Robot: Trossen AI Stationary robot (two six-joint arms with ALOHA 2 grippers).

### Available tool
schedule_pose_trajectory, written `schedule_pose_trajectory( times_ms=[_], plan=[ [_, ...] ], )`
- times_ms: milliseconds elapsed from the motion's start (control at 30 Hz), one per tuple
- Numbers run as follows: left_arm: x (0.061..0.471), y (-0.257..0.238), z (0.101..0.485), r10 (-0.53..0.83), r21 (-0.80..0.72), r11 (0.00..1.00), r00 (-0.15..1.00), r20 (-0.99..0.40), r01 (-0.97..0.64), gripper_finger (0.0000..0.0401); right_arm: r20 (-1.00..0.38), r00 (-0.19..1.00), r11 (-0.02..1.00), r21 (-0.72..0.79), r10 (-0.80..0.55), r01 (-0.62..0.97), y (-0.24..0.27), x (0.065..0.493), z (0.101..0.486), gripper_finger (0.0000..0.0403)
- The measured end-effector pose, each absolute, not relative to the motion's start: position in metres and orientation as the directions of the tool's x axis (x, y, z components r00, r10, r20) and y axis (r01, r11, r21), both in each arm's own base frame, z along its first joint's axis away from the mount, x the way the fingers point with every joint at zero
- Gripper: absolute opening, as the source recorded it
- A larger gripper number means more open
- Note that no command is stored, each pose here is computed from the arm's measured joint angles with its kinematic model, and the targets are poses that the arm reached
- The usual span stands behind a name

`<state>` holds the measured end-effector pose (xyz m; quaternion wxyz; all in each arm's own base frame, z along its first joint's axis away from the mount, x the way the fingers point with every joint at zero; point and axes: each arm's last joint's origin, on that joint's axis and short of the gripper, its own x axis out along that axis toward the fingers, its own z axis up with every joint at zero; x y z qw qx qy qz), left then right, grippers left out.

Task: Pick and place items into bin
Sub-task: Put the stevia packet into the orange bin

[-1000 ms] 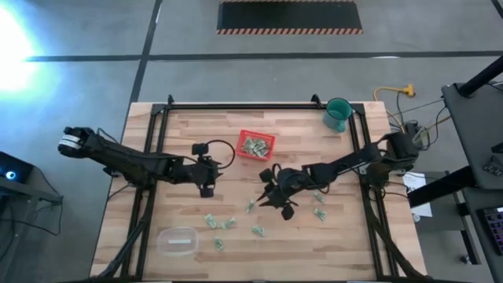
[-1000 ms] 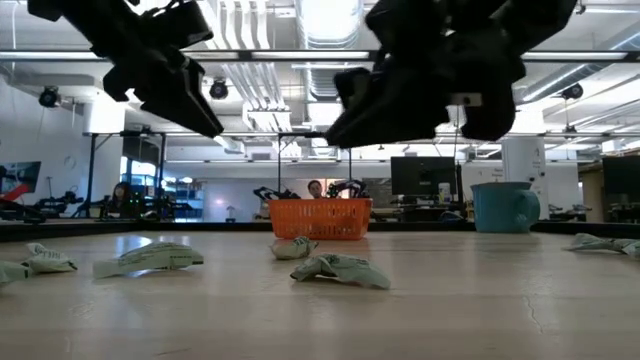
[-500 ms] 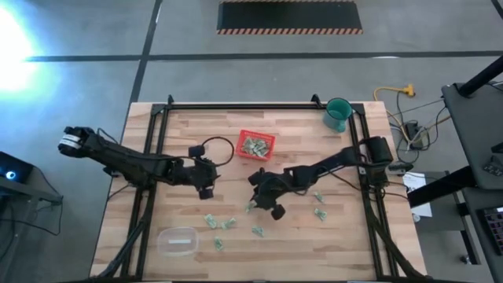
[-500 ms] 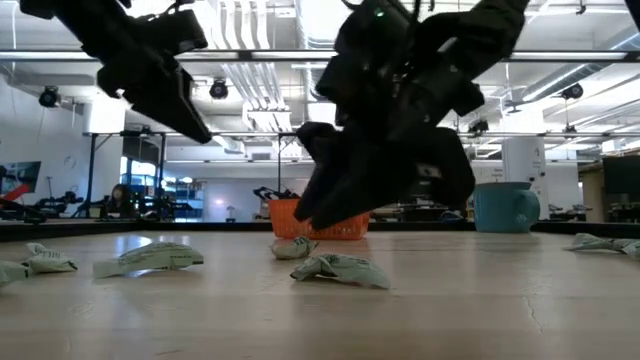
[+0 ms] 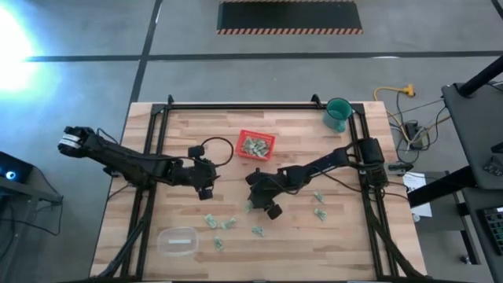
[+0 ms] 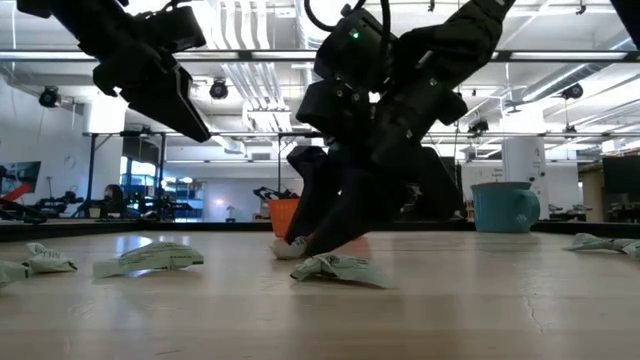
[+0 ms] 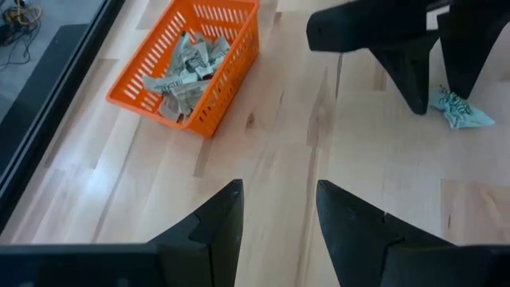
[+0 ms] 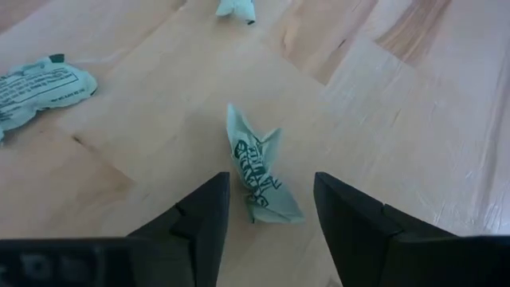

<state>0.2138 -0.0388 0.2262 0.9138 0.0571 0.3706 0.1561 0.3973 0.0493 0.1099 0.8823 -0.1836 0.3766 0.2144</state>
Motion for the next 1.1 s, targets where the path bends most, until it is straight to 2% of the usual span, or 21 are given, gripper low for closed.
schedule_pose_trajectory(
  times_ms=[200,700,900,1100],
  plan=[
    [0.2138,-0.0388,0.2262,0.328,0.22,0.945,0.677,-0.659,-0.243,0.0143,-0.746,0.621,0.842,-0.159,0.24,-0.515,0.0492,0.3964,0.1091,0.0157],
    [0.2137,-0.0389,0.2262,0.327,0.219,0.945,0.676,-0.66,-0.243,0.0143,-0.759,0.607,0.828,-0.168,0.237,-0.534,0.0489,0.3942,0.1086,0.0048],
    [0.2137,-0.0389,0.2262,0.327,0.219,0.945,0.676,-0.66,-0.243,0.0143,-0.76,0.609,0.825,-0.183,0.226,-0.535,0.0483,0.3935,0.1109,0.0028],
    [0.2137,-0.0389,0.2262,0.327,0.219,0.945,0.677,-0.66,-0.243,0.0143,-0.766,0.603,0.824,-0.184,0.22,-0.535,0.0473,0.3912,0.1159,0.0026]
  ],
)
